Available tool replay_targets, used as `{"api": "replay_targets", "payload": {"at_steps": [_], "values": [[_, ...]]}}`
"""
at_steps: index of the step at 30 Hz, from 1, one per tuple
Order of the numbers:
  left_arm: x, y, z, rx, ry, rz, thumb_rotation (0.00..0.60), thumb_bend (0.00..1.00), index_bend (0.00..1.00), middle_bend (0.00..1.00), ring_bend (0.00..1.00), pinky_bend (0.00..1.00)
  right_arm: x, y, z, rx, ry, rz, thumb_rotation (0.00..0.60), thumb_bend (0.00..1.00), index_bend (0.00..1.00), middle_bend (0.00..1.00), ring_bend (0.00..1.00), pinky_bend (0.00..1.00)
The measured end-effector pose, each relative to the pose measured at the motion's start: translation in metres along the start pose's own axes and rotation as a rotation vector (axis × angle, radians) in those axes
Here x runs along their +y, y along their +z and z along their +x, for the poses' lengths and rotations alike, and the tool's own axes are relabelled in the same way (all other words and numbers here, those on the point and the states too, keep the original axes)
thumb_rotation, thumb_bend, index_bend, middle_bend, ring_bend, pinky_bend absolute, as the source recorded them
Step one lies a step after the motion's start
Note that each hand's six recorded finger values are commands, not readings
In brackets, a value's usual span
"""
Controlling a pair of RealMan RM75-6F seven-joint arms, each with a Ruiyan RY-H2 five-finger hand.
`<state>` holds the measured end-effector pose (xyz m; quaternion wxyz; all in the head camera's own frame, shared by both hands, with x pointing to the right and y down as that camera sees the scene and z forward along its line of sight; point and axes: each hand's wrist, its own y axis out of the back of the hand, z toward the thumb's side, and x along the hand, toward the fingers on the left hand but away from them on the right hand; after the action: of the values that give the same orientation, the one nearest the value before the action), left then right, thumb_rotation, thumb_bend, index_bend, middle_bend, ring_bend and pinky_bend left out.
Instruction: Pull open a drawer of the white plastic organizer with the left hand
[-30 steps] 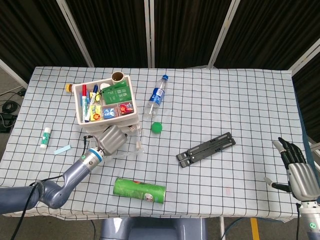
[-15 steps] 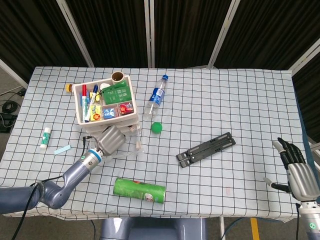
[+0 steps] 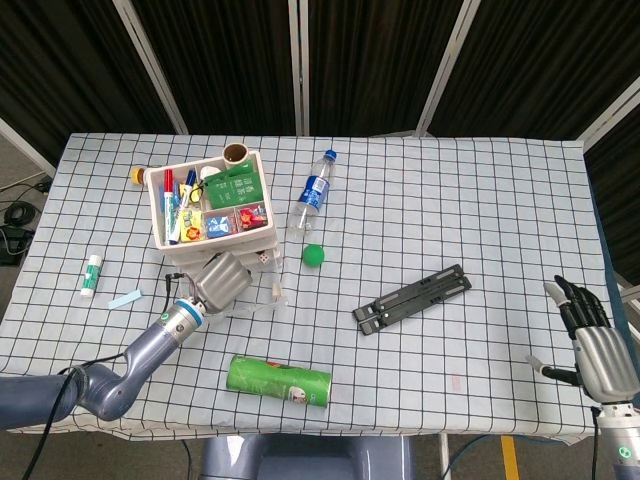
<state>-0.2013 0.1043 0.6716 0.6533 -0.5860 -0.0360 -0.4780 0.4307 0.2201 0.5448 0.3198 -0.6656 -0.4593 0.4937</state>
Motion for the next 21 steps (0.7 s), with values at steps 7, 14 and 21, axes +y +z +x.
{"api": "replay_targets", "payload": {"at_steps": [7, 14, 21], "values": [[0.015, -0.001, -0.008, 0.005, 0.038, -0.013, 0.600, 0.58, 0.60, 1.00, 0.98, 0.88, -0.001, 0.001, 0.000, 0.004, 0.005, 0.001, 0.600, 0.01, 0.00, 0.00, 0.00, 0.00], [0.035, -0.008, -0.026, 0.029, 0.096, -0.036, 0.600, 0.57, 0.60, 1.00, 0.98, 0.88, -0.002, 0.004, 0.002, 0.014, 0.006, 0.003, 0.600, 0.01, 0.00, 0.00, 0.00, 0.00], [0.041, -0.028, -0.062, 0.096, 0.161, -0.083, 0.600, 0.57, 0.60, 1.00, 0.98, 0.88, -0.001, 0.007, 0.004, 0.025, 0.000, 0.010, 0.600, 0.01, 0.00, 0.00, 0.00, 0.00]]}}
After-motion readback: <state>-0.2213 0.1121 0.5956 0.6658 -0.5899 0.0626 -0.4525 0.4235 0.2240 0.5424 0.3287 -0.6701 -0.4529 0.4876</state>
